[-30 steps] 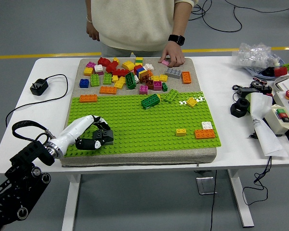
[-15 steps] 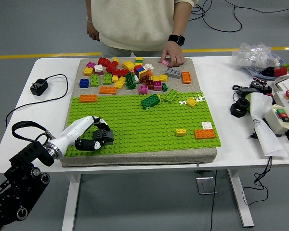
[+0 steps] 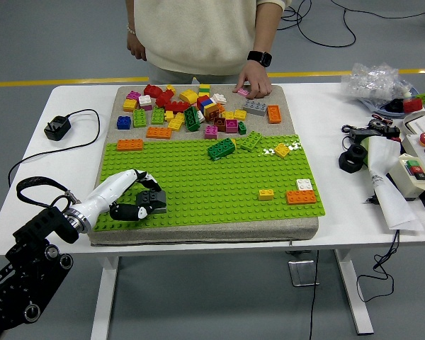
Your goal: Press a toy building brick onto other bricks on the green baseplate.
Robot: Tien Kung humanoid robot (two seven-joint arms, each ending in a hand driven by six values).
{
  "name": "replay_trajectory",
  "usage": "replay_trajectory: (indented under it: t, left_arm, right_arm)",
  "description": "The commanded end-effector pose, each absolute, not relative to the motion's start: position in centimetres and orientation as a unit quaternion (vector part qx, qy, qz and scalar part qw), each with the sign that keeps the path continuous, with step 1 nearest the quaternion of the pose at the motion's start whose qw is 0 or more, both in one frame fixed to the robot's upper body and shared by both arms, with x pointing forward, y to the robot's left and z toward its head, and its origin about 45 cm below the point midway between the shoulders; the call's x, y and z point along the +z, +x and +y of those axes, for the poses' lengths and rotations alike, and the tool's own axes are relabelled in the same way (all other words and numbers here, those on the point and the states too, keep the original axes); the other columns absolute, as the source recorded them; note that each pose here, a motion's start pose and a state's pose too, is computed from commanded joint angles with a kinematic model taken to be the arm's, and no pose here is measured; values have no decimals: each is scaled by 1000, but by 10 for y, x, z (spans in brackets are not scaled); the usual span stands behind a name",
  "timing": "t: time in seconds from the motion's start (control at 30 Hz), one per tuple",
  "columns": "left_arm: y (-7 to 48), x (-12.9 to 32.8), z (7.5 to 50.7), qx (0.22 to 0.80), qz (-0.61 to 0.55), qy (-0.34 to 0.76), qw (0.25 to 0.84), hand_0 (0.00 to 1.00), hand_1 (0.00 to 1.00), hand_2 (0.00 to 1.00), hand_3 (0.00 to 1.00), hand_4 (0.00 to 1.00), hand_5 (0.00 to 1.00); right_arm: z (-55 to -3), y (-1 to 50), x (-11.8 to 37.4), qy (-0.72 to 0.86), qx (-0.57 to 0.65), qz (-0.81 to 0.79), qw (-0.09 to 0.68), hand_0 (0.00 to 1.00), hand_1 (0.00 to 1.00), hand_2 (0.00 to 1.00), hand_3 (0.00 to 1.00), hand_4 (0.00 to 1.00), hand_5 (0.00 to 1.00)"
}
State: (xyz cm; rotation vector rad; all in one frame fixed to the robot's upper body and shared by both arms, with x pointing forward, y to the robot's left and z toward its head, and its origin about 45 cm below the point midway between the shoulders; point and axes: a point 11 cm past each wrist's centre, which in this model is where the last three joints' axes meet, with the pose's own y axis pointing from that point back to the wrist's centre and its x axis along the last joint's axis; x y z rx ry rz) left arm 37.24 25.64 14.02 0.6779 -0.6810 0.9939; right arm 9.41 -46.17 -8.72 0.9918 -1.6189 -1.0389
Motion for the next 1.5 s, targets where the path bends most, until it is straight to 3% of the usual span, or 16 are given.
replay_trajectory:
  t: [1.5]
  left_arm:
    - [373, 140, 257, 453, -312, 313, 774, 871, 733, 574, 666, 690, 2]
  right_arm:
    - [-461, 94, -87, 403, -425, -662, 468, 785, 711, 757, 767, 998, 691]
